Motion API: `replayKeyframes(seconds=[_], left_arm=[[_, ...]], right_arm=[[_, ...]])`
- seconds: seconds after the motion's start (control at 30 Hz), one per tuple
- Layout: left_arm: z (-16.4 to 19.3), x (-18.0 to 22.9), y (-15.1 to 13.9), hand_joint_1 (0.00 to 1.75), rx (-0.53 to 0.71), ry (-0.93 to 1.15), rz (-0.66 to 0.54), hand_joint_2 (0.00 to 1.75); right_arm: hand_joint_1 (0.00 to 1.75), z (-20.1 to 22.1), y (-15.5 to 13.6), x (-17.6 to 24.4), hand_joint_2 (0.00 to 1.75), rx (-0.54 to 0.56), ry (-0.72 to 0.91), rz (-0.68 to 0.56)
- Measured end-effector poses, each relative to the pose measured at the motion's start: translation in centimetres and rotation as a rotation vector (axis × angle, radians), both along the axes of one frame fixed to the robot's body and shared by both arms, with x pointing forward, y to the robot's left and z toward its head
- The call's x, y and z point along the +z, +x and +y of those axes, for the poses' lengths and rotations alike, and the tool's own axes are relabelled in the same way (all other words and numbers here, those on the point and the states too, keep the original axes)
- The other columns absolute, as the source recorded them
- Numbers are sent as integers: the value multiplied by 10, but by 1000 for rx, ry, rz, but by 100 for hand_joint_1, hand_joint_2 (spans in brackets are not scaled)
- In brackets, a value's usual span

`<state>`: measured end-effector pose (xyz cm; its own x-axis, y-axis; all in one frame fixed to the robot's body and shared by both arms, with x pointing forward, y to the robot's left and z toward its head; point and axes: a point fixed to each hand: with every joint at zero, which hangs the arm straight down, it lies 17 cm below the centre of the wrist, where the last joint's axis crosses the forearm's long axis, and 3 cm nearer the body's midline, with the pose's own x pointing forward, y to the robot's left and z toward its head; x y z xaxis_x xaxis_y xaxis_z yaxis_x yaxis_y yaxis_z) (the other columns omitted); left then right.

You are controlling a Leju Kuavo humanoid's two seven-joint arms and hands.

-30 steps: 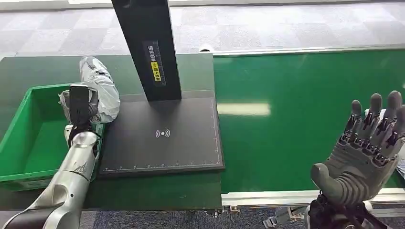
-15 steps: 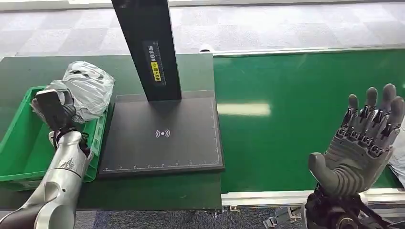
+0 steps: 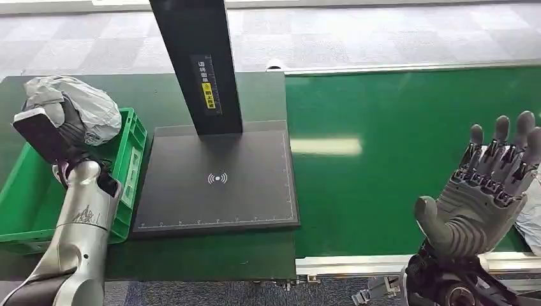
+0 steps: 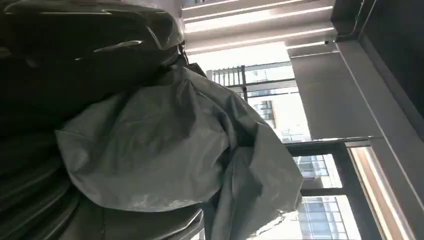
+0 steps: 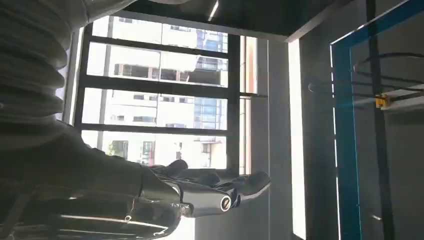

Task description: Moved the parcel from conveyor to table for the left to box.

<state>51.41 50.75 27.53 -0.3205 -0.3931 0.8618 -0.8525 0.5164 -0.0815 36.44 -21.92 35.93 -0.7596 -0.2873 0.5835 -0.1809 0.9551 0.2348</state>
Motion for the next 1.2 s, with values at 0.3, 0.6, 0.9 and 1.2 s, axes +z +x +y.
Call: replayKeyframes(seconds=[0.3, 0.6, 0.9, 1.2], left_arm=[[1, 4, 1, 0, -59, -27, -31, 175], [-5, 1, 7, 0, -116, -77, -69, 0], [3, 12, -9, 0, -59, -60, -117, 175], [-71, 149, -124, 0, 57, 374, -417, 175]], right_arm=[[0, -5, 2, -3, 175, -24, 5, 5], [0, -8, 6, -13, 175, -24, 8, 20], [0, -11, 9, -21, 175, -31, 3, 41], [0, -13, 5, -40, 175, -32, -6, 78]])
